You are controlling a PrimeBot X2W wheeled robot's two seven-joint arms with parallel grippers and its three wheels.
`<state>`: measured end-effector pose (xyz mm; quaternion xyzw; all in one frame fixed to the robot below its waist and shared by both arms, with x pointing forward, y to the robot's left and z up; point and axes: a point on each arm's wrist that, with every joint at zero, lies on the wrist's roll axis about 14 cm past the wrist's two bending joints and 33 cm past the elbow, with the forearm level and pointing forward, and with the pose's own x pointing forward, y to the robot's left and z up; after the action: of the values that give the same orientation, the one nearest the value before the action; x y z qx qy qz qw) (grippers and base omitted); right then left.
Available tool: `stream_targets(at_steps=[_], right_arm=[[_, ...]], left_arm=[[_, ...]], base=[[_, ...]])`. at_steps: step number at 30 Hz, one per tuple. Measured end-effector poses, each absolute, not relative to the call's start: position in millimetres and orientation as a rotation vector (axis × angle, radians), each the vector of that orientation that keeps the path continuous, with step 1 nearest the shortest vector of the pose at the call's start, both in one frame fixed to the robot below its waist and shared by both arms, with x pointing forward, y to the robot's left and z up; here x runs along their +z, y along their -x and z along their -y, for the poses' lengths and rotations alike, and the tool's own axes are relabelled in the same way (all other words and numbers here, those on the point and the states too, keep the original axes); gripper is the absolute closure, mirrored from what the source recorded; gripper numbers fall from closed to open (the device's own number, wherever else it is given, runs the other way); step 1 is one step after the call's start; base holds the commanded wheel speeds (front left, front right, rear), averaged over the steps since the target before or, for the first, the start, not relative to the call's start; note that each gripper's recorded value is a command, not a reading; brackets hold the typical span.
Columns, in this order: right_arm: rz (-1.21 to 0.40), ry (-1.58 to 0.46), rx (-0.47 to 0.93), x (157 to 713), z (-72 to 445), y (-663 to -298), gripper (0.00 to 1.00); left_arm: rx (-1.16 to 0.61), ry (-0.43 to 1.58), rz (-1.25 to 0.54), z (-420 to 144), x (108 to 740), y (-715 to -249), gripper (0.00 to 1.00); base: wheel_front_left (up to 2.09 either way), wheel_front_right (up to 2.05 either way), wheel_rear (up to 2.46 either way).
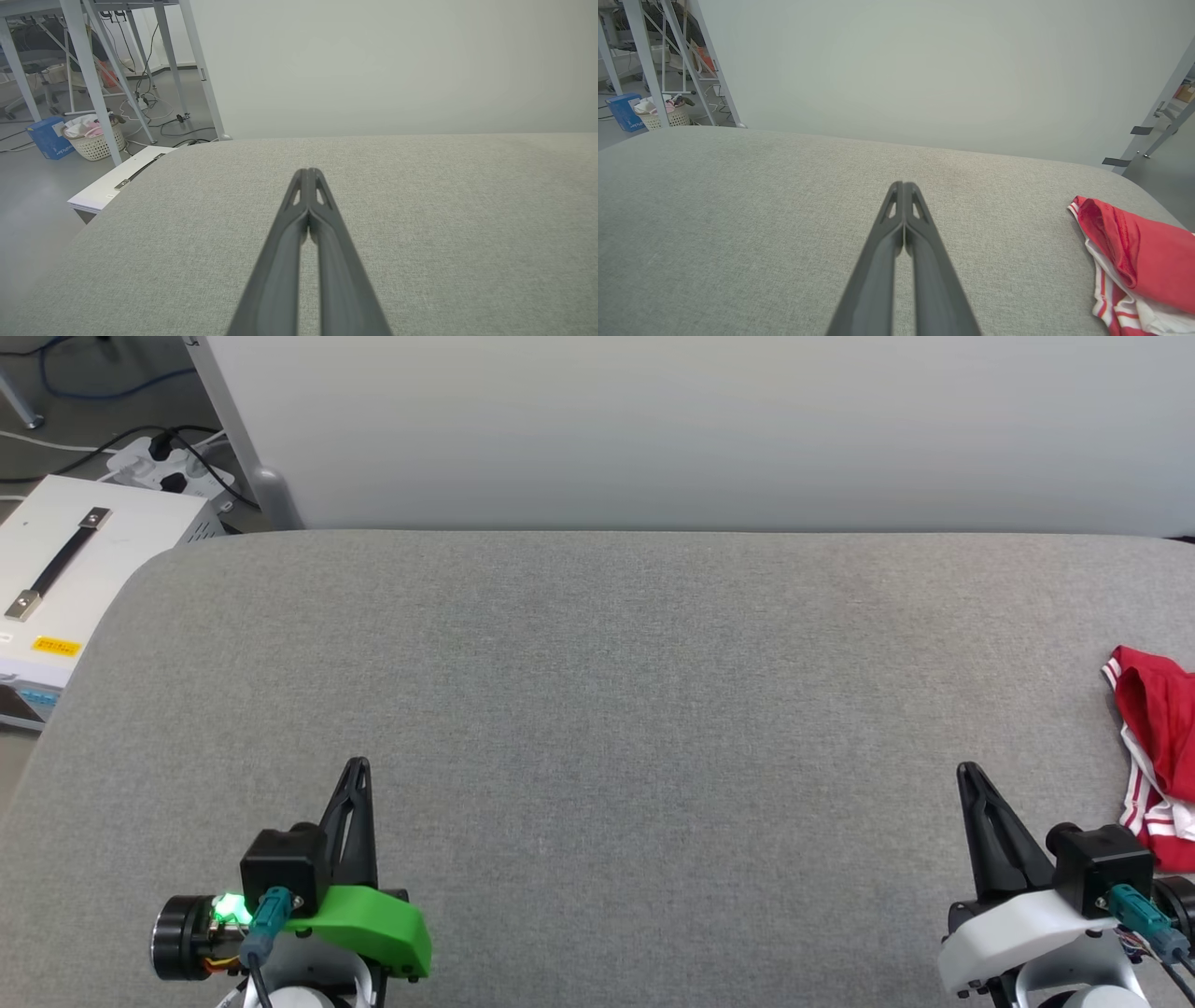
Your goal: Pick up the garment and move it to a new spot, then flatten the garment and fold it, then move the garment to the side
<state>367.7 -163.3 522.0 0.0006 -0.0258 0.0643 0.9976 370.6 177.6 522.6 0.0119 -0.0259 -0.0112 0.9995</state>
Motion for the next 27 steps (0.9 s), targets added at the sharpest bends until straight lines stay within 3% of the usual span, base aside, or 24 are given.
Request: stream_targets(at_steps=[27], right_arm=[[0.018,0.02,0.13,521.5,161.7,-367.5,1.0]], left_arm=[[-0.017,-0.032,0.03,-177.3,525.1,-371.7,1.0]], base=[[0.0,0.0,0.0]])
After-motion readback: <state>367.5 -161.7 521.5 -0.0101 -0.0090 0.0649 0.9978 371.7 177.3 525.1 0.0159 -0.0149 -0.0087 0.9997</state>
